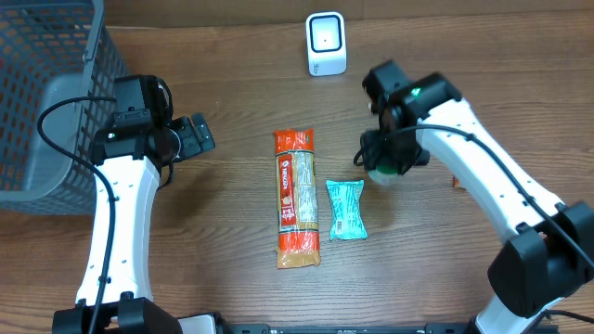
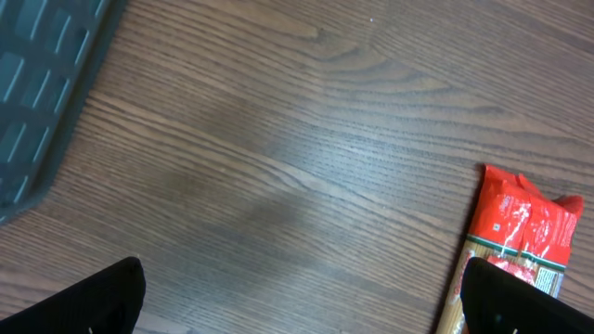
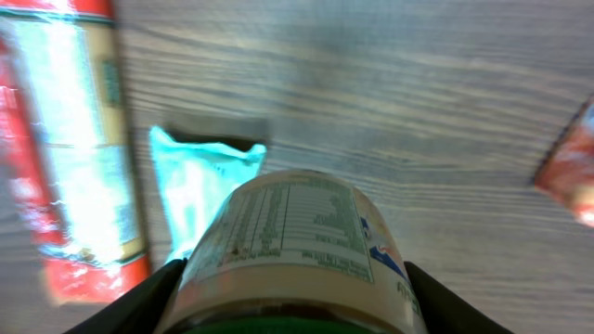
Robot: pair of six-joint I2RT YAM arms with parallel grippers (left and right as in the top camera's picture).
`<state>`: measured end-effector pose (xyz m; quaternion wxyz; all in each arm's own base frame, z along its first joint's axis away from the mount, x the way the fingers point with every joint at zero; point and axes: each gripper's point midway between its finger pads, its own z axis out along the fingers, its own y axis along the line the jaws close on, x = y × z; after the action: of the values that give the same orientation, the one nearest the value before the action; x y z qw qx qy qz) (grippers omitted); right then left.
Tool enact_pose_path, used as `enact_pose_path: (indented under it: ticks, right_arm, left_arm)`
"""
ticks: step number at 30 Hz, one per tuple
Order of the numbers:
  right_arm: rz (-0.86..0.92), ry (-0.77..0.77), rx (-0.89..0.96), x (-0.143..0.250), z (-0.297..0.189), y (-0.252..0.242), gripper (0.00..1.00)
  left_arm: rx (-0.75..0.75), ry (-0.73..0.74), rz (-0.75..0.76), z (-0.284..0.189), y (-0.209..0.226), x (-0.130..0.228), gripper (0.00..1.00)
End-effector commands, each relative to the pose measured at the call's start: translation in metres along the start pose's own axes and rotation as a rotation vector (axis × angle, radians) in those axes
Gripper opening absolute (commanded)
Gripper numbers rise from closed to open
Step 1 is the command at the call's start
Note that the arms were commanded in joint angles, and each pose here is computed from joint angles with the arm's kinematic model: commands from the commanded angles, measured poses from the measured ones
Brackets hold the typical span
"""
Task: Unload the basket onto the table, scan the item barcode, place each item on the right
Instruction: 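Lift the jar and carry it up toward the white barcode scanner, then hold the jar's label in front of the white scanner with the right gripper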
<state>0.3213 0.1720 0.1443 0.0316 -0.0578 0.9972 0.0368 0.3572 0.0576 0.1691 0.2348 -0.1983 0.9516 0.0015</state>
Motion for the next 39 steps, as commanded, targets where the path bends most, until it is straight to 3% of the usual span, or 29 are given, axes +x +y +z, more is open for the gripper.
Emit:
enact_pose_path:
  ticks: [1,7,11,15,23,30,39]
  right_arm:
    - [-0.007,-0.105,-0.048,-0.021,-0.048,0.011,0.36]
    - [-0.008,-0.105,-0.069,-0.027,-0.080,0.018,0.36]
    - [-0.005,-0.056,-0.050,-0.035,-0.055,0.020,0.37]
    - [-0.013,-0.103,-0.060,-0.069,-0.025,0.030,0.36]
    - [-0.018,-0.325,-0.104,-0.145,0.004,0.050,0.36]
    - [-0.018,-0.677,-0.067,-0.218,-0.035,0.052,0.36]
    - [0.013,-0.943,-0.084,-0.268,-0.068,0.058,0.36]
  left_arm:
    - [0.006,-0.004,0.013,-0.001,-0.002,-0.001,1.00]
    - [0.006,-0.004,0.013,-0.001,-0.002,-0.001,1.00]
    - [0.006,-0.004,0.013,-0.001,-0.002,-0.001,1.00]
    - [0.006,-0.004,0.013,-0.001,-0.002,-0.001,1.00]
    - [0.006,-0.004,0.013,-0.001,-0.002,-0.001,1.00]
    - [0.006,-0.004,0.013,-0.001,-0.002,-0.001,1.00]
    - [0.006,-0.004,0.013,-0.001,-0.002,-0.001,1.00]
